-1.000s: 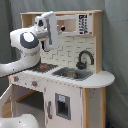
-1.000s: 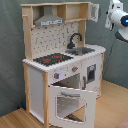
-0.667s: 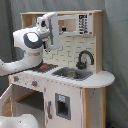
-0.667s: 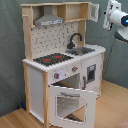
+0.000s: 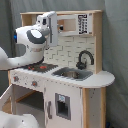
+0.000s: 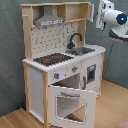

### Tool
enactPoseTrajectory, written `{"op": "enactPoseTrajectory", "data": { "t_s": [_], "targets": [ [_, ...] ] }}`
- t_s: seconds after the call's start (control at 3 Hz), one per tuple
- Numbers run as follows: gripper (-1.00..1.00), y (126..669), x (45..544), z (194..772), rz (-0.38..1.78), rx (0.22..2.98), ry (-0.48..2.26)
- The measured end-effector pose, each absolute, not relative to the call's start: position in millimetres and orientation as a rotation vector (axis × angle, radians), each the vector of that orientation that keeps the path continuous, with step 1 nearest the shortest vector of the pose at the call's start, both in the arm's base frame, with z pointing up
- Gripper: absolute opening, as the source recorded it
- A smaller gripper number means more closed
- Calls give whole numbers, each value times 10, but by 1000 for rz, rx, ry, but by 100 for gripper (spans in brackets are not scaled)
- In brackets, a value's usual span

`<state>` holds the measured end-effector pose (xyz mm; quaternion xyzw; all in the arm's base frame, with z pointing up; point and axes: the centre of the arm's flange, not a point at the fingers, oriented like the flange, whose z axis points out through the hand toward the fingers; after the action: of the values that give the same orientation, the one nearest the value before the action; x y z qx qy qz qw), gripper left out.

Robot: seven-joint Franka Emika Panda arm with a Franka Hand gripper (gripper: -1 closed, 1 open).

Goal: Play with the kitchen

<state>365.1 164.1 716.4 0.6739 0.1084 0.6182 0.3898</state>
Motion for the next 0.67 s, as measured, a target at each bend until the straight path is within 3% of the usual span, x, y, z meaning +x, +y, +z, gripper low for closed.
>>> {"op": "enactPoseTrajectory", "data": {
  "t_s": [0.67],
  "targets": [
    [-100, 1994, 4028, 7100, 1593, 1789, 408]
  ]
}}
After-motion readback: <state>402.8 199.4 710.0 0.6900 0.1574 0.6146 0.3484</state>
